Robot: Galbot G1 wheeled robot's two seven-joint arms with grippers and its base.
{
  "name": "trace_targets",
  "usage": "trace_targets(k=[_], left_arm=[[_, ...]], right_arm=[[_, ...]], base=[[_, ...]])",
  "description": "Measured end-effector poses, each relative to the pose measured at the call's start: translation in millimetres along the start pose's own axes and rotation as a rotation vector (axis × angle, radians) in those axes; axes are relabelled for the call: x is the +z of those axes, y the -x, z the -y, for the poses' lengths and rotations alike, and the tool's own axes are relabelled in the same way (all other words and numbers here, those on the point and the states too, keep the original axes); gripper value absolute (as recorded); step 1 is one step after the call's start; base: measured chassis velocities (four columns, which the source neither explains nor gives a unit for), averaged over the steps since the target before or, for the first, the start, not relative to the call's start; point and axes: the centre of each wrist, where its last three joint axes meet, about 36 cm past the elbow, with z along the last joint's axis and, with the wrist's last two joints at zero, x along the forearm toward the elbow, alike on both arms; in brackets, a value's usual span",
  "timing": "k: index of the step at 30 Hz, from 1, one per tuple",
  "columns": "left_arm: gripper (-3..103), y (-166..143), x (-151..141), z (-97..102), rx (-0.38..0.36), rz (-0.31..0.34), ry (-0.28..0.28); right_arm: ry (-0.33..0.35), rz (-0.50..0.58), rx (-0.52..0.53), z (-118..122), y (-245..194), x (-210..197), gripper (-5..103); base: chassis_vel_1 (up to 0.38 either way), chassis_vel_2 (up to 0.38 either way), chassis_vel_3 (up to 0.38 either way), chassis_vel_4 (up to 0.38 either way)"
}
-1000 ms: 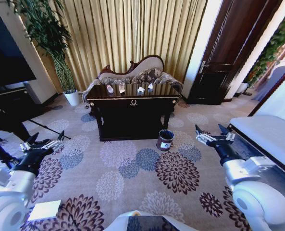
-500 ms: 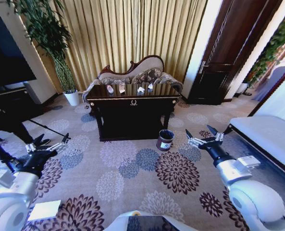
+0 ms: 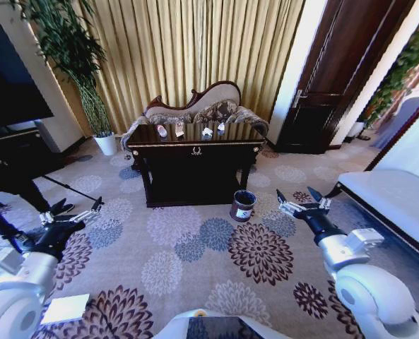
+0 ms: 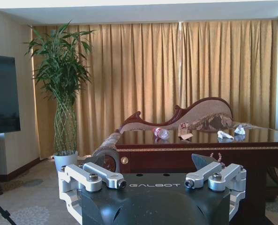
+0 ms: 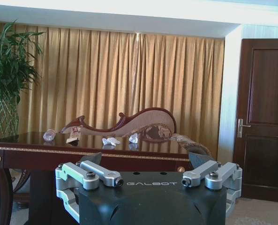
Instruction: Move to the front of the table and place the trash on the table into the trash bin.
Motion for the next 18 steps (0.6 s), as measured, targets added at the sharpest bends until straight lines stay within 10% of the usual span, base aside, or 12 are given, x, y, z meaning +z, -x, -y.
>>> trace_targets(k=[18], left_arm=[[100,-1.0,1.1,-0.2,-0.005,0.024,0.007]], right_arm=[[-0.015,0.01,-0.028,-1.0,-0.4,1.0,100]], base=[[-0.167,0.157,0.16,-0.148]])
